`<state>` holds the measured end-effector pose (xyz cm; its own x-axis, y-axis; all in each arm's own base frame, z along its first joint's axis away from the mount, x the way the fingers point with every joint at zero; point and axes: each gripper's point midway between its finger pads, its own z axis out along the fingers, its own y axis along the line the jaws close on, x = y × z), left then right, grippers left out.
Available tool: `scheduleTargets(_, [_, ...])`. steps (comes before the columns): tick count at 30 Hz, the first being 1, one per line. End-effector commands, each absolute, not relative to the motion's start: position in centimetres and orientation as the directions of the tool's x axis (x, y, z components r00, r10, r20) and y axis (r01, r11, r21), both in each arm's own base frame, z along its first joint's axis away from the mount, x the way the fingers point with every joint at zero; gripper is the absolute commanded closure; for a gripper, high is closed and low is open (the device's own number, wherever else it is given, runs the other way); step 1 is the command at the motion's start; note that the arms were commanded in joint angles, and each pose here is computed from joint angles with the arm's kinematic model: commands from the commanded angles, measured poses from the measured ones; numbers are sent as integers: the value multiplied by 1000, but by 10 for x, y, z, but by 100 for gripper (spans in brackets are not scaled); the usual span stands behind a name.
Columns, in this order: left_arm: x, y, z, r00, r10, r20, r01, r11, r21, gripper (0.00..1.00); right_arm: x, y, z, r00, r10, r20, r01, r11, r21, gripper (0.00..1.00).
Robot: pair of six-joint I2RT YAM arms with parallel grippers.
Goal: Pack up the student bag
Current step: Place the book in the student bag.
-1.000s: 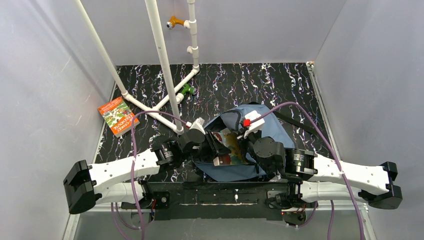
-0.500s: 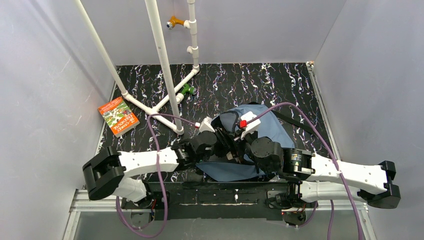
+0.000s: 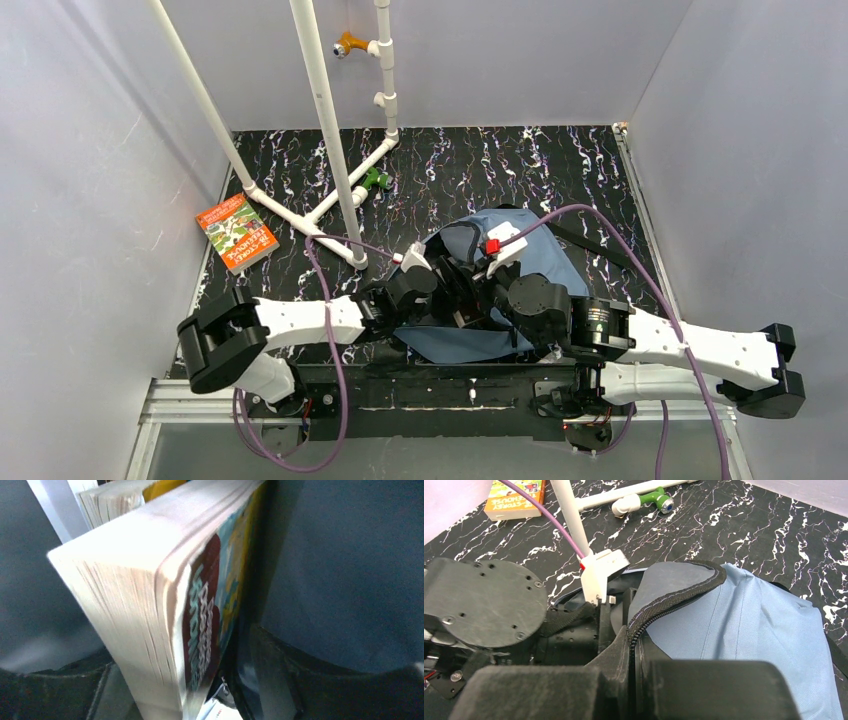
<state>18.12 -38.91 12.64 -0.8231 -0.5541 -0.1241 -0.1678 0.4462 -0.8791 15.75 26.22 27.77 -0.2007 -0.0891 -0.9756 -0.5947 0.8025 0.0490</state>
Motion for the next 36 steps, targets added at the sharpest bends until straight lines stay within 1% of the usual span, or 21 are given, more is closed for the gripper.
scheduleTargets(1, [157,-372,127,-879,-449,-162,-114,529,-841,35,160,261,324,-169,90,-981,-578,798,173,99])
scheduleTargets(3, [148,-367,123,-901,-400,-165,-100,563,-820,33,160,262,324,-167,85,-982,-577,799,167,99])
scheduleTargets(6, [137,-361,120,-923,-342,-177,-68,599,-798,32,160,264,324,-166,72,-984,-580,799,156,99])
scheduleTargets(9, [134,-349,114,-924,-331,-192,-73,644,-761,30,160,265,324,-166,69,-984,-582,798,154,99])
scheduleTargets(13, [135,-326,112,-913,-310,-266,-43,720,-693,30,159,266,323,-174,70,-982,-589,792,161,99])
scheduleTargets(16, [141,-328,118,-898,-321,-301,-9,698,-716,36,158,267,322,-178,67,-982,-591,791,161,99])
scheduleTargets(18, [144,-337,121,-894,-326,-307,6,678,-735,43,158,268,323,-178,68,-982,-593,789,162,99])
scheduleTargets(19, [146,-341,120,-897,-317,-310,11,683,-730,48,158,269,323,-179,69,-981,-595,787,164,99])
scheduleTargets(21, [151,-350,121,-900,-287,-329,35,704,-709,61,157,271,324,-181,68,-981,-601,782,165,99])
scheduleTargets(23, [155,-363,127,-902,-255,-347,75,701,-709,69,156,272,325,-184,66,-981,-606,778,166,99])
scheduleTargets(27, [167,-384,133,-902,-212,-377,127,703,-700,78,155,274,323,-191,64,-979,-610,774,169,99])
scheduleTargets(29, [169,-386,136,-902,-197,-385,142,705,-694,81,154,274,322,-196,66,-978,-612,772,174,99])
scheduleTargets(31, [167,-379,134,-900,-192,-392,143,720,-680,81,154,274,318,-201,57,-978,-611,773,171,99])
scheduleTargets(34, [161,-351,129,-901,-191,-389,120,752,-648,76,155,272,308,-205,38,-978,-605,781,157,99])
scheduleTargets(35, [158,-341,128,-903,-172,-392,131,760,-637,71,155,272,305,-206,32,-978,-602,784,152,99])
scheduleTargets(36, [153,-331,127,-908,-151,-391,141,769,-624,63,155,271,301,-207,24,-978,-600,786,147,99])
